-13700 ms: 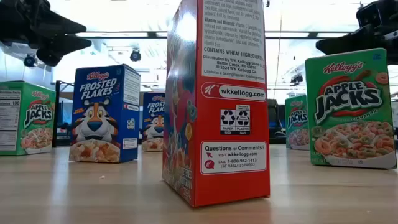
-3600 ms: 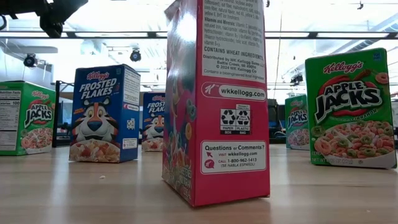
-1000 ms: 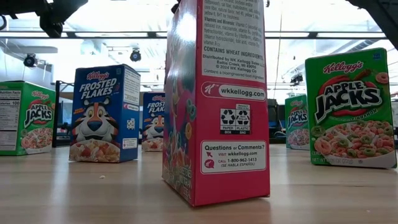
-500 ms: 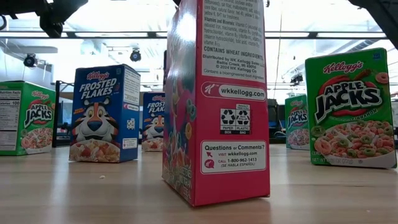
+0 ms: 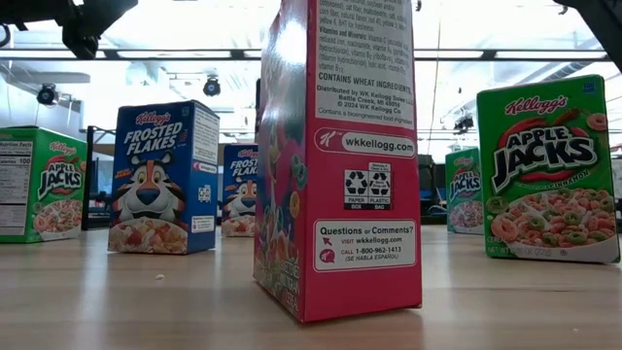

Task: Stack cereal on shelf
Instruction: Put the top right blue cereal box on the shelf

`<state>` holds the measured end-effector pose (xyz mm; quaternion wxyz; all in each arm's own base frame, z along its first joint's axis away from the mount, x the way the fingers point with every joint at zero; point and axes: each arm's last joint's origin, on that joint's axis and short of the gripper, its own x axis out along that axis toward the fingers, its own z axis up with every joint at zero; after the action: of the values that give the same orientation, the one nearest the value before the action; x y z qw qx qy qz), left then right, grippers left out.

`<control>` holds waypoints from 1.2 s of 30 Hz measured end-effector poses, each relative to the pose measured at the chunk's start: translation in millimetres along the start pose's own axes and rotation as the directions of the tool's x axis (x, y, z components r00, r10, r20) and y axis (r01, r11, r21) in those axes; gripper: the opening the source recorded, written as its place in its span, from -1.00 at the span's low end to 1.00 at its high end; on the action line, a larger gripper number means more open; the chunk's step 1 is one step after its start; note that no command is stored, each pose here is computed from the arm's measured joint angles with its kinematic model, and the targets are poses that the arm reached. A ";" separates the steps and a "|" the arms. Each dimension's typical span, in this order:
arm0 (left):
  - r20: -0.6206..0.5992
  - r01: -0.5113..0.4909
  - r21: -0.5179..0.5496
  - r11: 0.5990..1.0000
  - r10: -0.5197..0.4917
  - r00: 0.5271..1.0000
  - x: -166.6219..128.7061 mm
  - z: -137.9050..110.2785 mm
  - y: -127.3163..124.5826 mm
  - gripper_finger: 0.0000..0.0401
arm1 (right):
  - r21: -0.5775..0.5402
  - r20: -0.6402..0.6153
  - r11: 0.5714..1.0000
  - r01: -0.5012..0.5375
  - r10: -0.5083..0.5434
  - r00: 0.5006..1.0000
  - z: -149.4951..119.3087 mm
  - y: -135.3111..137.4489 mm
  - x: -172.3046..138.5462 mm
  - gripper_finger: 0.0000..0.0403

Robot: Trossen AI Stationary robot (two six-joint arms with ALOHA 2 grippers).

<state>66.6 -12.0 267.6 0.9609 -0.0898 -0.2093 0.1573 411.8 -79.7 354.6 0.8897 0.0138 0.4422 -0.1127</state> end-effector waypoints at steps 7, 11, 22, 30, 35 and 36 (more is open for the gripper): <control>0.001 0.000 -0.001 1.000 0.000 1.000 0.0 0.2 0.0 0.07 | 0.007 -0.013 0.981 0.192 -0.192 0.981 -17.1 -1.2 38.0 -0.95; 0.003 -0.001 -0.002 1.000 0.001 1.000 0.0 0.3 0.1 0.07 | 0.007 0.029 0.968 0.253 -0.253 0.967 -20.6 -1.8 51.5 -0.96; 0.004 -0.001 -0.003 1.000 0.001 1.000 0.0 0.5 0.1 0.07 | 0.009 0.175 0.957 0.289 -0.286 0.942 -17.0 -2.4 67.9 -0.96; 0.001 -0.001 0.000 1.000 0.001 1.000 0.0 0.1 0.0 0.07 | 0.006 0.160 0.963 0.271 -0.268 0.950 -21.4 7.8 71.1 -0.96; 0.001 -0.001 0.000 1.000 0.001 1.000 0.0 0.1 0.0 0.07 | -0.005 0.227 0.968 0.250 -0.242 0.943 -15.7 26.7 70.3 -0.96; 0.001 -0.001 0.000 1.000 0.001 1.000 0.0 0.1 0.0 0.07 | 0.000 0.249 0.968 0.249 -0.241 0.938 -13.6 27.8 69.7 -0.96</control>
<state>66.6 -11.9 267.7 0.9608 -0.0899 -0.2096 0.1577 447.7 -64.1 289.2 0.9169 -0.0694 0.3280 -0.2167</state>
